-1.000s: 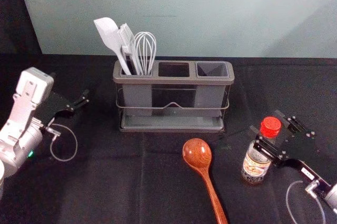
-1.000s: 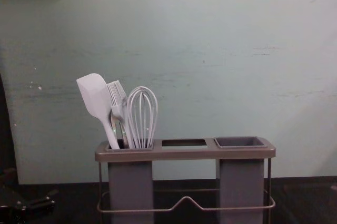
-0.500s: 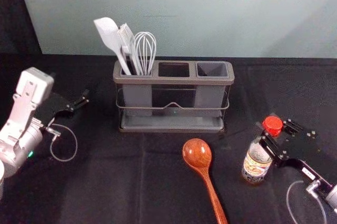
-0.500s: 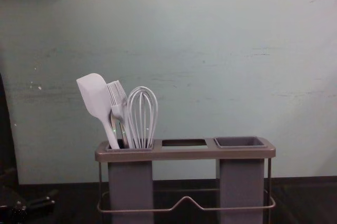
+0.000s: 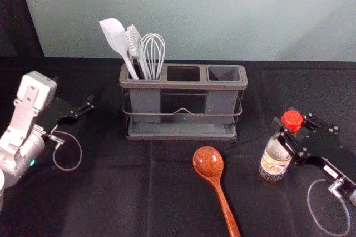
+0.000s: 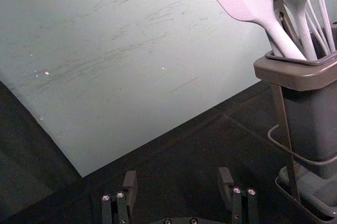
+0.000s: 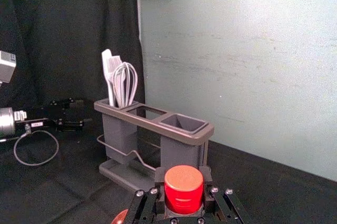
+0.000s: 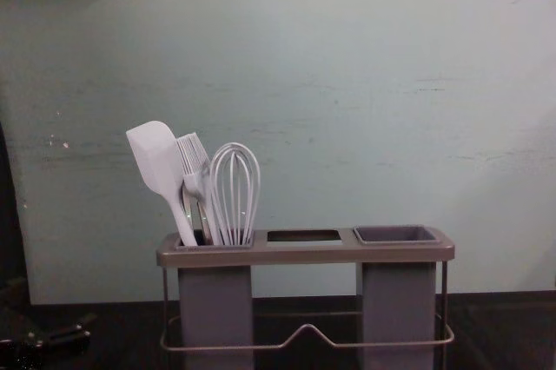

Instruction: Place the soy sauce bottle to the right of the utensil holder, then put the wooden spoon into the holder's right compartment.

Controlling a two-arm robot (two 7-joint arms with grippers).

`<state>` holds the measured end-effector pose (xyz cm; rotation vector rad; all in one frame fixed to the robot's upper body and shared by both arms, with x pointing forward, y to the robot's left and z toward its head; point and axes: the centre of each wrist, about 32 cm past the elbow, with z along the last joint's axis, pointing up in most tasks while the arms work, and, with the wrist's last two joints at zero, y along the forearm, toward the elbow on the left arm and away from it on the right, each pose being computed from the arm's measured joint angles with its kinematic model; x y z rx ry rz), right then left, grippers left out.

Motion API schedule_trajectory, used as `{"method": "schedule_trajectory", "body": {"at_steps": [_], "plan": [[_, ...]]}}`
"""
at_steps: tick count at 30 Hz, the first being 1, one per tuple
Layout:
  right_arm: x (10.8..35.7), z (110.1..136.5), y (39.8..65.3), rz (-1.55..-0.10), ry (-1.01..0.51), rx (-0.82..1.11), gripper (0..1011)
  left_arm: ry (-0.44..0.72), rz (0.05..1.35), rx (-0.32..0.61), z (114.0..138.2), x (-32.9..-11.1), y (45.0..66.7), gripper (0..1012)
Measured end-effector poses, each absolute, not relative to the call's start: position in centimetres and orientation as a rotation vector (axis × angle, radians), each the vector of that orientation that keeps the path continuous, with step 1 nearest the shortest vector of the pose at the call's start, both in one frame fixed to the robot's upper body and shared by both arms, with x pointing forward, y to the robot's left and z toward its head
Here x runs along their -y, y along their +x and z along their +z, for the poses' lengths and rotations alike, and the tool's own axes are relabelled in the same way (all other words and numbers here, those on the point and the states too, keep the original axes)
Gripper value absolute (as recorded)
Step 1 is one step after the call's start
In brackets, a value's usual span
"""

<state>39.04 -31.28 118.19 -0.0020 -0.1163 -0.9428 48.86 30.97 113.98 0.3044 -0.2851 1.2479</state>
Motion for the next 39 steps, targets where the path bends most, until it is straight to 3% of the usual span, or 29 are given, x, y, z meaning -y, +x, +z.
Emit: {"method": "schedule_trajectory", "body": {"at_steps": [23,30,32,39], "plan": [[33.7,119.8,43.6,-0.924,0.001,0.139,382,0.304,1.248,0.285,114.0,-31.0,48.9,1005],[33.6,119.6,45.2,-0.929,-0.003,0.135,382,0.304,1.248,0.285,114.0,-31.0,48.9,1005],[33.1,119.0,47.1,-0.936,-0.011,0.145,382,0.304,1.248,0.285,114.0,-31.0,48.9,1005],[32.4,118.7,48.4,-0.941,-0.017,0.143,382,0.304,1.248,0.285,114.0,-31.0,48.9,1005]]}}
